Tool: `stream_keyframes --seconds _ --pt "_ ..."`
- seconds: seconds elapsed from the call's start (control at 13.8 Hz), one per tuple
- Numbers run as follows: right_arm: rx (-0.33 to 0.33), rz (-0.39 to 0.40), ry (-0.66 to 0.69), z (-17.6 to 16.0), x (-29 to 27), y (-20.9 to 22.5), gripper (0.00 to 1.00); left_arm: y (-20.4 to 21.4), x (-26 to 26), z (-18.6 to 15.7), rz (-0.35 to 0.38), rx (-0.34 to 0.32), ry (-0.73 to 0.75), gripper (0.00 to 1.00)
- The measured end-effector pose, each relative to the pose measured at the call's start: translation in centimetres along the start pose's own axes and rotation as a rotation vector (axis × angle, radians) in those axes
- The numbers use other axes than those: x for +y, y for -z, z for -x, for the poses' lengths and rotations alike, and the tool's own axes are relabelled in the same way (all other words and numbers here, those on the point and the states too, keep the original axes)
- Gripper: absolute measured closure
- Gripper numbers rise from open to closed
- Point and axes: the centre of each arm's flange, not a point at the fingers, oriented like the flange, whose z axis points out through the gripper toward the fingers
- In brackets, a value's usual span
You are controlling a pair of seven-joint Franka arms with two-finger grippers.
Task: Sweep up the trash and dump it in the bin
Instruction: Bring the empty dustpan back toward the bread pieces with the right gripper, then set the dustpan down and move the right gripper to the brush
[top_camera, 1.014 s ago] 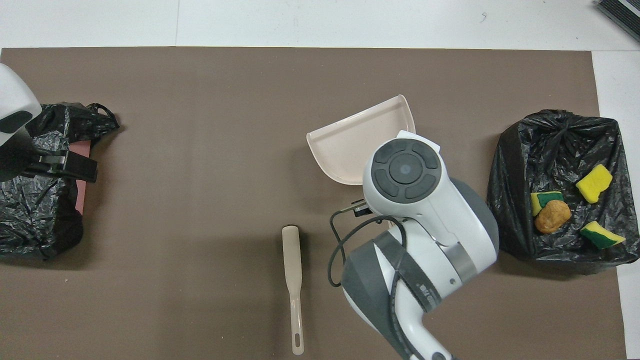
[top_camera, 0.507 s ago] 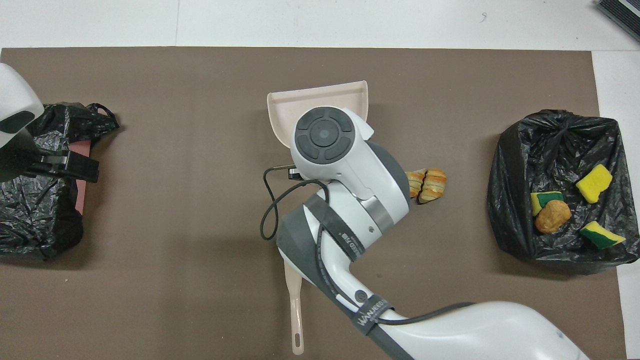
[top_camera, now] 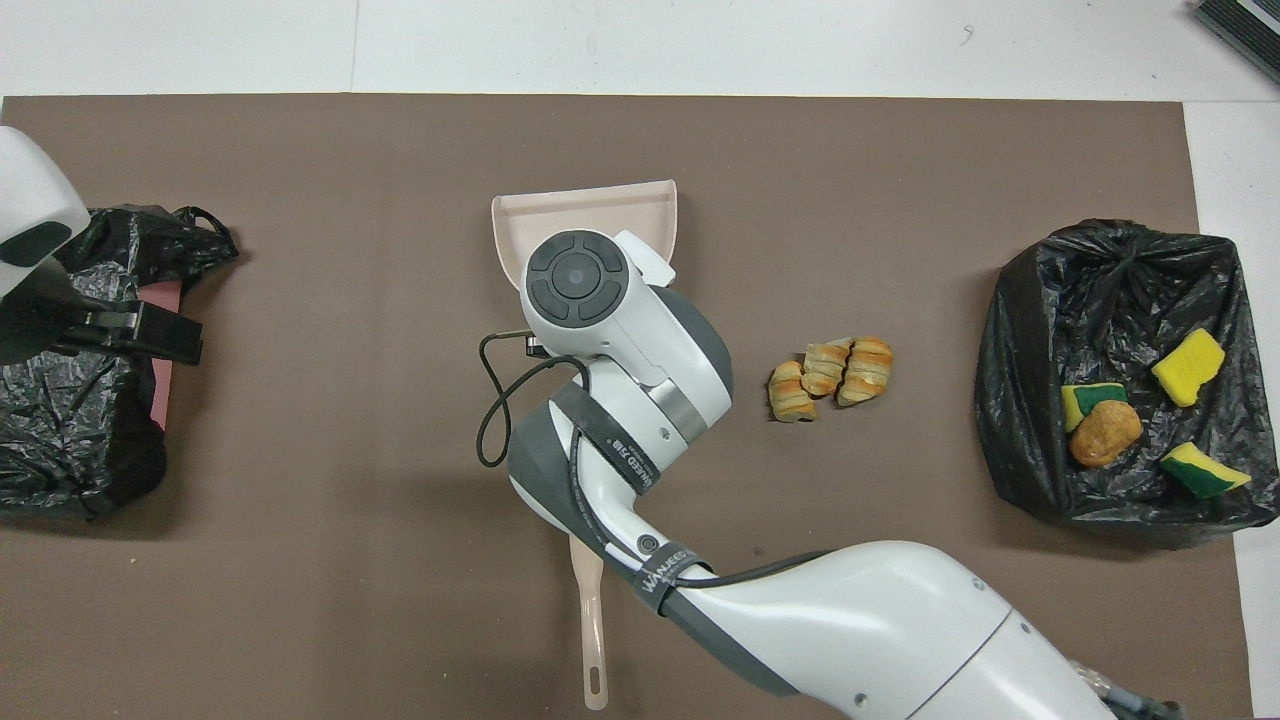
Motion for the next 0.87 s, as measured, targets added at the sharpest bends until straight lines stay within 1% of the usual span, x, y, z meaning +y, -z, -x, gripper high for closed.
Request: stream_keyframes --seconds 0.22,0.36,0.43,0.58,0.65,0.72,0.8,0.87 --pt "0.004 -0.047 -0.028 -0.7 0.2 -0.5 0.68 0.0 -1.1 0.0 0.001 -0.001 0.021 0.00" --pt "0.005 -0.061 -0.029 -0.6 -0.1 -0.1 0.65 0.0 -1.6 0.0 0.001 -0.001 0.030 0.00" --pt "0.009 -0.064 -0.025 -0.5 -0.3 0.3 0.57 0.0 -1.7 0.1 0.001 -0.001 0.031 0.00" --pt "0.018 -0.066 0.004 0.1 -0.4 1.9 0.33 0.0 -1.6 0.0 0.002 -0.001 0.029 0.00" --pt "0.014 -0.060 0.018 0.9 -0.3 3.0 0.22 0.0 -1.6 0.0 0.002 -0.001 0.029 0.00" --pt "0.003 -0.051 0.027 2.0 -0.3 3.9 0.10 0.0 -1.6 0.0 0.002 -0.001 0.029 0.00" --pt "-0.010 -0.049 0.033 3.3 -0.2 4.9 0.01 0.0 -1.6 0.0 0.002 -0.001 0.029 0.00" --pt "-0.030 -0.052 0.038 5.1 -0.2 5.8 0.00 0.0 -1.6 0.0 0.002 -0.001 0.029 0.00"
